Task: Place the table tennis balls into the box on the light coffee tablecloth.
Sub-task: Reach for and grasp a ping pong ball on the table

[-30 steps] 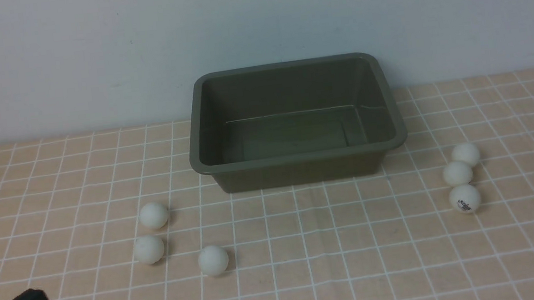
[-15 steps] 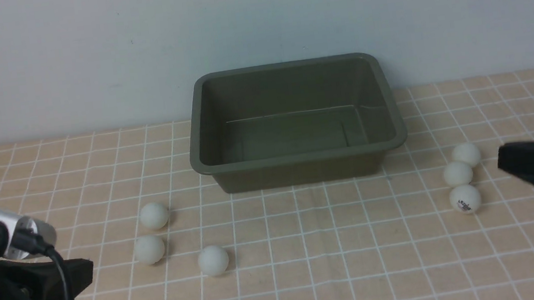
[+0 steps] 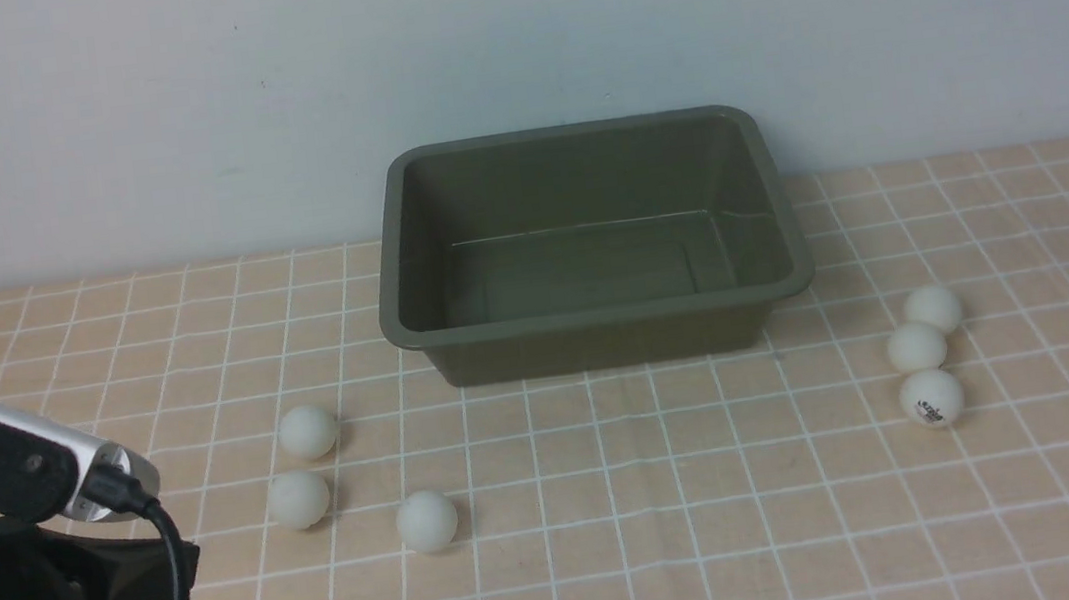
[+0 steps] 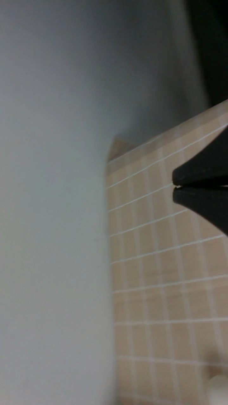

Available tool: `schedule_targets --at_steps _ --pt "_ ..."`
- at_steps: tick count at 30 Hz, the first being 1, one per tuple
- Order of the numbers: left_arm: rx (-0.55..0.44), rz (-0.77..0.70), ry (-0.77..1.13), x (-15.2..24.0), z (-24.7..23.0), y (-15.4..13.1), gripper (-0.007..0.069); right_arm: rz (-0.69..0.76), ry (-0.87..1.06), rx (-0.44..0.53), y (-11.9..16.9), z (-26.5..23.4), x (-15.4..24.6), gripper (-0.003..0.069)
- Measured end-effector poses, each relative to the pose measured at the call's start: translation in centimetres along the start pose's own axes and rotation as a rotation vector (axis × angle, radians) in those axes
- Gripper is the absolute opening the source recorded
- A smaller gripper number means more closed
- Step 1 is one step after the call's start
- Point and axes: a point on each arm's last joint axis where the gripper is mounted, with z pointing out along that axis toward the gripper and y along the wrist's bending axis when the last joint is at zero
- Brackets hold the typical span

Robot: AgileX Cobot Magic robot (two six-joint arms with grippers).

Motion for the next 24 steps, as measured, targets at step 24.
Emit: schedule_targets --at_steps 24 --pt "0.002 -0.074 0.117 0.5 2.5 1.3 -0.0069 -0.297 0.543 -0.546 16.1 4.8 -0.7 -0.0016"
